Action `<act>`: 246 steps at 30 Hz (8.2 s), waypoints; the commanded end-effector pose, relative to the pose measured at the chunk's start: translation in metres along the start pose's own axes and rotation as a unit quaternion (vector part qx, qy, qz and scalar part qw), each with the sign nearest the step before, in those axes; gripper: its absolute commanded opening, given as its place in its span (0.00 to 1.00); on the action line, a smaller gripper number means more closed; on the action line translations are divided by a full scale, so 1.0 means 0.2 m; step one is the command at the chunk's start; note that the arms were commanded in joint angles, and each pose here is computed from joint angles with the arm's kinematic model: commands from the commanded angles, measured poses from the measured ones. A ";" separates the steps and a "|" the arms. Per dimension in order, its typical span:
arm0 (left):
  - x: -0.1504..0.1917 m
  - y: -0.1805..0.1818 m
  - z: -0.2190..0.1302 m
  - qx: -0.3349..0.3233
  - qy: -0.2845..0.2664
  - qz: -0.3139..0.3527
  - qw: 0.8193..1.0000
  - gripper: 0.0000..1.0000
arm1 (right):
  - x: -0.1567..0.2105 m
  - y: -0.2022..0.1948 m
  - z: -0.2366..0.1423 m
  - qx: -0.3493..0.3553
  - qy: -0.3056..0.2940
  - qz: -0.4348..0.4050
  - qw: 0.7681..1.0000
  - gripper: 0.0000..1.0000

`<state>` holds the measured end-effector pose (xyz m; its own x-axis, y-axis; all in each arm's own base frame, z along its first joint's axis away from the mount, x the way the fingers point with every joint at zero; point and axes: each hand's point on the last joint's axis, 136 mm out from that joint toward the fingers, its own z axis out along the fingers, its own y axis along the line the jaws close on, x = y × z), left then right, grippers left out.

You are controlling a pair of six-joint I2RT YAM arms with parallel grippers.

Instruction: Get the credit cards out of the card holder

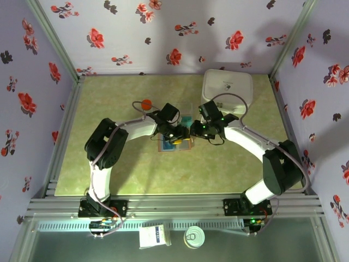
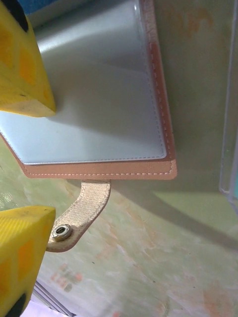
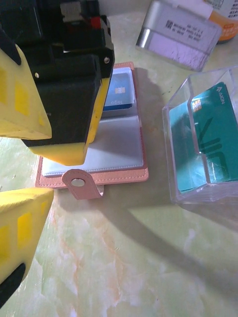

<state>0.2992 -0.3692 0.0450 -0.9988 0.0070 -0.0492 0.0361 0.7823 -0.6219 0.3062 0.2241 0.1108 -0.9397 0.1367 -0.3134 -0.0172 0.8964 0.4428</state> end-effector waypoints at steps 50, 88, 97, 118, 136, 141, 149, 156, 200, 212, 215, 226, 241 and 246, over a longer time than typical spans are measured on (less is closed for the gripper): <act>-0.03 0.51 -0.27 -0.056 -0.026 -0.044 0.997 0.23 | 0.12 0.40 0.40 -0.135 0.112 0.018 0.984 0.27; -0.03 0.51 -0.32 -0.073 -0.035 -0.041 0.996 0.13 | 0.14 0.27 0.42 -0.072 0.112 -0.010 0.991 0.21; -0.06 0.40 -0.38 -0.055 -0.048 -0.032 0.997 0.11 | 0.11 0.26 0.37 -0.082 0.098 -0.001 0.992 0.21; 0.01 0.41 -0.25 -0.088 -0.022 -0.020 0.996 0.01 | 0.14 0.22 0.46 -0.119 0.124 0.032 0.985 0.24; 0.03 0.50 -0.24 -0.124 -0.018 -0.024 0.992 0.00 | 0.19 0.19 0.54 -0.121 0.143 0.042 0.981 0.24; 0.04 0.53 -0.22 -0.129 -0.012 -0.025 0.991 0.00 | 0.19 0.20 0.55 -0.131 0.146 0.046 0.979 0.24; 0.05 0.54 -0.21 -0.133 -0.007 -0.025 0.991 0.00 | 0.18 0.26 0.51 -0.169 0.138 0.054 0.974 0.20; 0.06 0.55 -0.21 -0.134 -0.006 -0.025 0.991 0.00 | 0.16 0.25 0.50 -0.174 0.131 0.061 0.974 0.13; -0.01 0.48 -0.47 -0.093 -0.075 -0.023 0.993 0.10 | -0.36 0.24 -0.10 0.008 0.019 -0.602 0.798 0.00; 0.02 0.59 -0.51 -0.099 -0.078 -0.042 0.991 0.13 | -0.51 0.26 0.00 -0.048 0.096 -0.660 0.743 0.00; 0.02 0.61 -0.52 -0.101 -0.077 -0.046 0.991 0.13 | -0.54 0.25 0.05 -0.059 0.109 -0.662 0.739 0.00; 0.02 0.65 -0.52 -0.109 -0.069 -0.055 0.990 0.13 | -0.58 0.25 0.25 -0.107 0.133 -0.657 0.734 0.00; -0.01 0.70 -0.50 -0.109 -0.059 -0.066 0.990 0.13 | -0.43 0.12 0.38 -0.129 0.213 -0.644 0.724 0.00; 0.00 0.71 -0.49 -0.109 -0.056 -0.068 0.990 0.13 | -0.44 0.11 0.40 -0.119 0.211 -0.643 0.726 0.03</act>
<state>0.3017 -0.1976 0.0365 -0.9790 -0.1833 -0.0888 -0.1257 0.8868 -0.4447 0.4211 0.2722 0.0912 -0.1069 -0.9247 -0.3653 -0.9904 0.0667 0.1211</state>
